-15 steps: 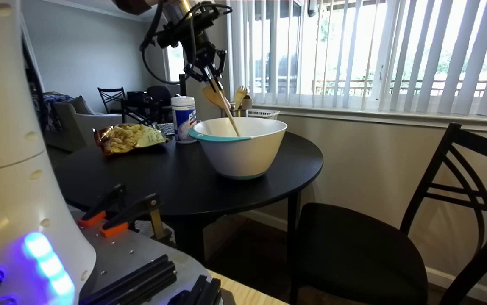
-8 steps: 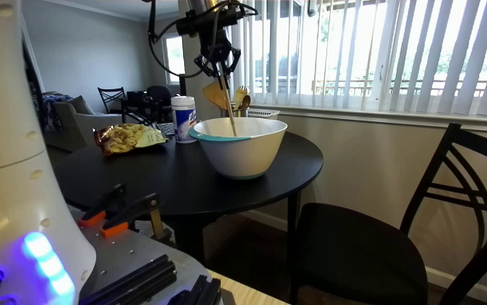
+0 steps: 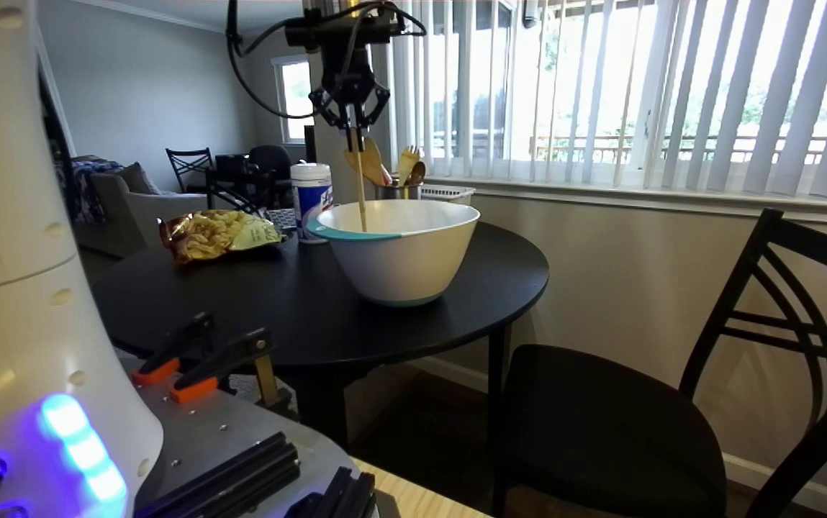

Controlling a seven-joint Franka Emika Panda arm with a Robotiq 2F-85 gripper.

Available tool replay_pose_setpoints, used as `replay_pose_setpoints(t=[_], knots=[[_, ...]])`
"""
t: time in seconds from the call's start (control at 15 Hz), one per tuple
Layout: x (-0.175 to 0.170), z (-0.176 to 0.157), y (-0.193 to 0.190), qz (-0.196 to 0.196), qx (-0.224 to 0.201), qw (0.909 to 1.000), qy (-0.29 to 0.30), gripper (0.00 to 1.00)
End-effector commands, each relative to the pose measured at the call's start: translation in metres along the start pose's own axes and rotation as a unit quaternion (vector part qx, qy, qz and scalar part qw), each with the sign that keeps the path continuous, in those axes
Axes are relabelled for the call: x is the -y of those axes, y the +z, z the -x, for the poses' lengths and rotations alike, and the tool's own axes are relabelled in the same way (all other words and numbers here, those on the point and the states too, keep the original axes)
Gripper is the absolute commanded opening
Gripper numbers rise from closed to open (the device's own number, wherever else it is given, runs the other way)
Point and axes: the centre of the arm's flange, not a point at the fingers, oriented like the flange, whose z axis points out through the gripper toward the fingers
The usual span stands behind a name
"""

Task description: Use the cooking stick to stir the contents of the white bowl

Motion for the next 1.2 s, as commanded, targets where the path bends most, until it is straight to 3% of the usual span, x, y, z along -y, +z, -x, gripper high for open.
replay_pose_setpoints(t=[0.0,0.4,0.73,1.13], knots=[[0.016,0.004,0.005,-0.007,0.040,0.9989,-0.021,0.04],[-0.003,0.028,0.013,-0.006,0.042,0.9991,0.000,0.04],[-0.048,0.062,0.007,-0.015,0.002,0.9970,0.076,0.04],[-0.065,0.048,0.001,0.028,-0.012,0.9939,0.106,0.04]])
